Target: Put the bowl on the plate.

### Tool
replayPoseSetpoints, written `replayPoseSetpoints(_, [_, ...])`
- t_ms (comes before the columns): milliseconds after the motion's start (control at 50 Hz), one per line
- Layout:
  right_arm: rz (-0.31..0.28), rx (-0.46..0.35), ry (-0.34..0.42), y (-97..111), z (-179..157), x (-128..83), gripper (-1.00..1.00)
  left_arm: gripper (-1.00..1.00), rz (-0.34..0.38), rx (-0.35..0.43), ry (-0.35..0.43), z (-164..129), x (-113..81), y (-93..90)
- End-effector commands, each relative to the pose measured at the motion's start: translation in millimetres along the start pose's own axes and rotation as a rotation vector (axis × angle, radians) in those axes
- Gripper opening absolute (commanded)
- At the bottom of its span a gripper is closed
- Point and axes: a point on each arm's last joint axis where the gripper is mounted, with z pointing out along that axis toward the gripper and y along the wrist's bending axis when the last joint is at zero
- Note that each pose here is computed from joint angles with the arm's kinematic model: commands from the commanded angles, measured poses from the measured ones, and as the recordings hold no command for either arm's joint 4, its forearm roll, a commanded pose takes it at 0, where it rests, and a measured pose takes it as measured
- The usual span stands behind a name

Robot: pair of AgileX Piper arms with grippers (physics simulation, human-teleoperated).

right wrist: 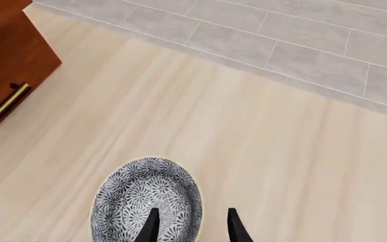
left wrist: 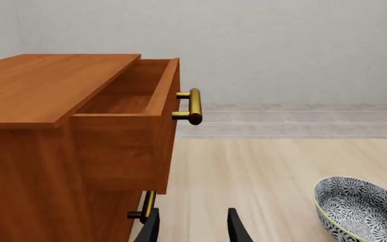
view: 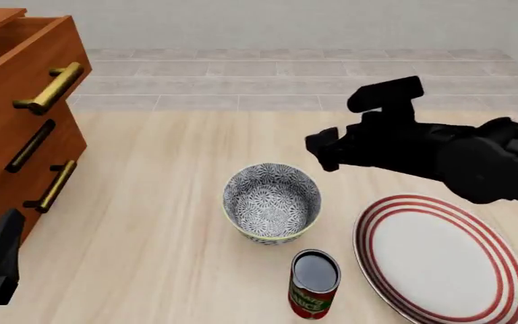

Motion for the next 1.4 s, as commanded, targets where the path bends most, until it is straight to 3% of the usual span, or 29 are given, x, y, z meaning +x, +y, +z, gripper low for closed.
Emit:
replayPoseSetpoints(20, [0.002, -0.004, 0.08, 4, 21, 0, 1.0, 1.0, 0.0, 0.0, 0.0, 0, 0.0, 0.0])
replayPoseSetpoints(220, [-0.018, 0.042, 0.143, -13, 46, 1, 1.0, 1.0, 0.0, 0.0, 0.0, 0, 0.0, 0.0])
replayPoseSetpoints(480, [-0.007, 0.044, 0.186, -14, 65, 14, 1.0, 1.0, 0.0, 0.0, 0.0, 0, 0.0, 0.0])
replayPoseSetpoints(1400, [0.018, 0.019, 0.276, -2, 90, 51, 1.0, 1.0, 0.0, 0.0, 0.0, 0, 0.0, 0.0])
